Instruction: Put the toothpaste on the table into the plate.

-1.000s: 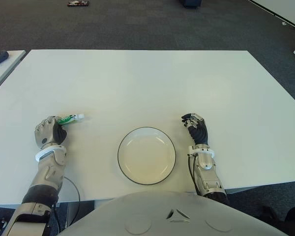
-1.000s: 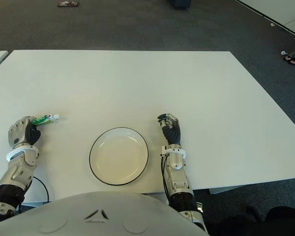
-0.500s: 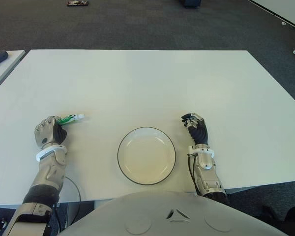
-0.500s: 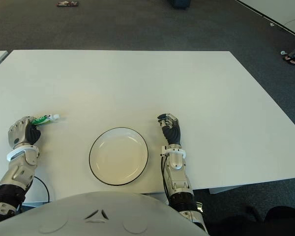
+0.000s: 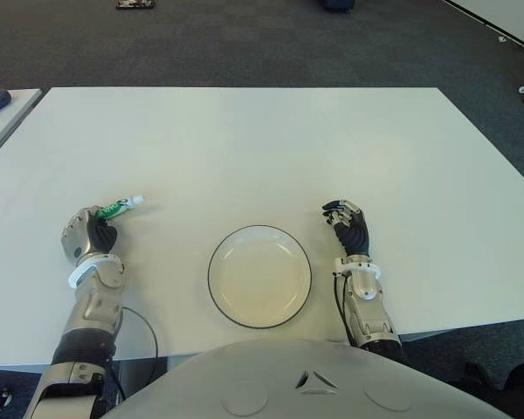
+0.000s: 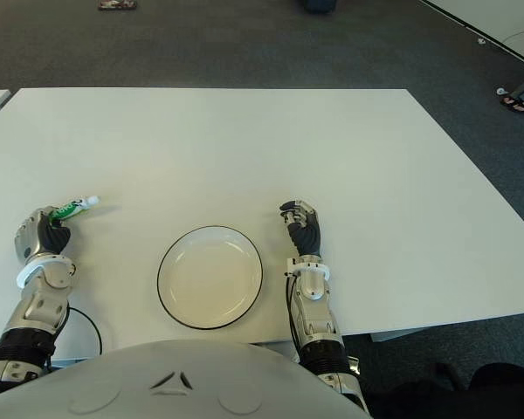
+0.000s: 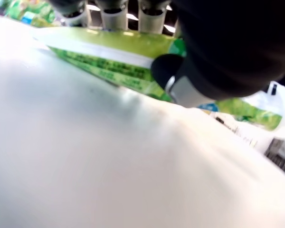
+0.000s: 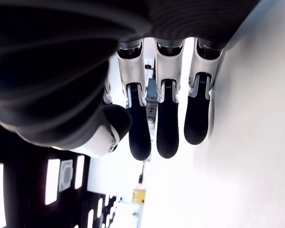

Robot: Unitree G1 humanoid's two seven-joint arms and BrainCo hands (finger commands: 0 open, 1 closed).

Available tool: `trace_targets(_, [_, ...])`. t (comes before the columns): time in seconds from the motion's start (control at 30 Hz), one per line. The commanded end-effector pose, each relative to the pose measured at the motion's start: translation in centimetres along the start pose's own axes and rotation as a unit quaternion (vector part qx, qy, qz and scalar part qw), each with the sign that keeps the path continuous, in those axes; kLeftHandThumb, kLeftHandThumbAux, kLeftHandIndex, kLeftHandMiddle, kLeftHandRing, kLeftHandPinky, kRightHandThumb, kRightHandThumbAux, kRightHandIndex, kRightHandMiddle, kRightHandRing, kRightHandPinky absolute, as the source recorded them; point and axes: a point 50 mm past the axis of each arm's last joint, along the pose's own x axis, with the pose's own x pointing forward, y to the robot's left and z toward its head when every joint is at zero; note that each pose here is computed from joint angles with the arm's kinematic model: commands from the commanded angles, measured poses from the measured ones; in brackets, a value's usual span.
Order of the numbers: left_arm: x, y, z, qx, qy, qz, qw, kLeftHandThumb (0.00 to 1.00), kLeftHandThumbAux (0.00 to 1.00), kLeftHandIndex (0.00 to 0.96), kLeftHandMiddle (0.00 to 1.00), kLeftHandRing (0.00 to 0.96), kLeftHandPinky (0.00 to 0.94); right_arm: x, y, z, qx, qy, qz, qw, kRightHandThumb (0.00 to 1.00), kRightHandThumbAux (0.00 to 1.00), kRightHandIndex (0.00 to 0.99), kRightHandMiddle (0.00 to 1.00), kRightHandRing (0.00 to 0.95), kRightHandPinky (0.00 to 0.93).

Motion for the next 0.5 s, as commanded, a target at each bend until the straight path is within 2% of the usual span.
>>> trace_targets(0.03, [-2.1, -1.7, -1.2, -0.116, 0.041, -0.089, 0.988, 0.739, 0.698, 0.443, 0.854, 0.851, 0.864, -0.3, -0.1, -0.8, -0.008, 0.022, 0.000, 1.000, 0.706, 0.731, 0.425, 0.461, 0.452, 0.461])
trace_targets(0.1, [-2.3, -1.2, -0.6, -0.156, 0.028, -0.094, 0.983, 0.740, 0.698, 0.443, 0.860, 0.856, 0.862, -0.3, -0.1, -0.8, -0.007, 0.021, 0.000, 1.000, 0.706, 0.730, 0.425, 0.461, 0.451, 0.459])
trace_targets(0.5, [-2.0, -0.4, 0.5, -0.265, -0.018, -0.125, 0.956, 0.744, 0.698, 0.443, 0.870, 0.866, 0.851, -0.2, 0.0, -0.8, -0.002, 0.023, -0.001, 1.000, 0.708, 0.730, 0.426, 0.462, 0.451, 0.457])
